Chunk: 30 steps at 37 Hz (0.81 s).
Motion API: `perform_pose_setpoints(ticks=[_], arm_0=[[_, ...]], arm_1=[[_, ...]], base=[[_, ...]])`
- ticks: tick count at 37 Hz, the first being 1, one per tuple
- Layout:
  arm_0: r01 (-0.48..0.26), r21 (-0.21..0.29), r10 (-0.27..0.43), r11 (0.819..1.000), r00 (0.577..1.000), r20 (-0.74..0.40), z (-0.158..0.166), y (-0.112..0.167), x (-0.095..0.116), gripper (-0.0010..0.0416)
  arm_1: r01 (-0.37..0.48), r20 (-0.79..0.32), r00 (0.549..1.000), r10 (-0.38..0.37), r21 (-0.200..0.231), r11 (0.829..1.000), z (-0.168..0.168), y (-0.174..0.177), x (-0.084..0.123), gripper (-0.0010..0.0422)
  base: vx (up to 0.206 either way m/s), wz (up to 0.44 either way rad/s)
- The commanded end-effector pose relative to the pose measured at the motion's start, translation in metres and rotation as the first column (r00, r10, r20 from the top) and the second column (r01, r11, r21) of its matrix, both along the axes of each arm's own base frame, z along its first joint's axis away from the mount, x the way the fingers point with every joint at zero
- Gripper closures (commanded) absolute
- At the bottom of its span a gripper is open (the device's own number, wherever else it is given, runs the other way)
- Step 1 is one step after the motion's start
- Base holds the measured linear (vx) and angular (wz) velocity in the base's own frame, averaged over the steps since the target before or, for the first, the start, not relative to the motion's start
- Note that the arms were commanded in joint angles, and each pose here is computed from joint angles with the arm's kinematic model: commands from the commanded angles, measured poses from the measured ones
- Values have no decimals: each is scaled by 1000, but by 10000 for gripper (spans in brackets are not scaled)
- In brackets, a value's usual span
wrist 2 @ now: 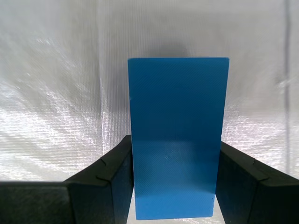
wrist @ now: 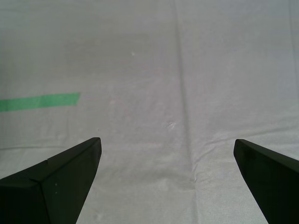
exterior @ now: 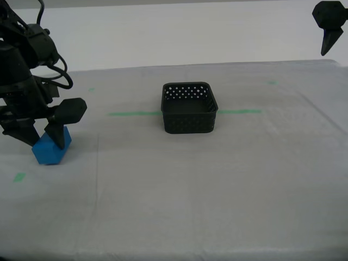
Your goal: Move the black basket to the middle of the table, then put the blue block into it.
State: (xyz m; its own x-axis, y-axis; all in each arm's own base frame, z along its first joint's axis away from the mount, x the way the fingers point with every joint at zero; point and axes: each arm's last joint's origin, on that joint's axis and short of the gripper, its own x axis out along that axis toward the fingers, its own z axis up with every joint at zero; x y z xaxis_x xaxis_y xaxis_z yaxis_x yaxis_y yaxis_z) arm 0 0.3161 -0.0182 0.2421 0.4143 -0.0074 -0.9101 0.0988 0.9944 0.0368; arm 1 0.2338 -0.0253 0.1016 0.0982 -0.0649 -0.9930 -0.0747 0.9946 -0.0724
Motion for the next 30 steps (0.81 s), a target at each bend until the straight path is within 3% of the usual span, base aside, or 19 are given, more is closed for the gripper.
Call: perform_pose_setpoints(ticks=[1, 10, 30], arm_0=[[-3, -1, 3, 1000, 1000, 0, 0, 0, 0, 7], [-3, -1, 3, 1000, 1000, 1, 0, 0, 0, 7], [-3, -1, 3, 1000, 1000, 0, 0, 0, 0, 7]], arm_1=[[-10, 19, 1000, 10, 0, 1000, 8, 0, 2, 413], [-33, 53, 998, 33, -1, 999, 33, -3, 14, 413], [21, 215, 976, -29, 41, 999, 103, -40, 54, 413]], base=[[0, 0], [0, 0], [0, 0]])
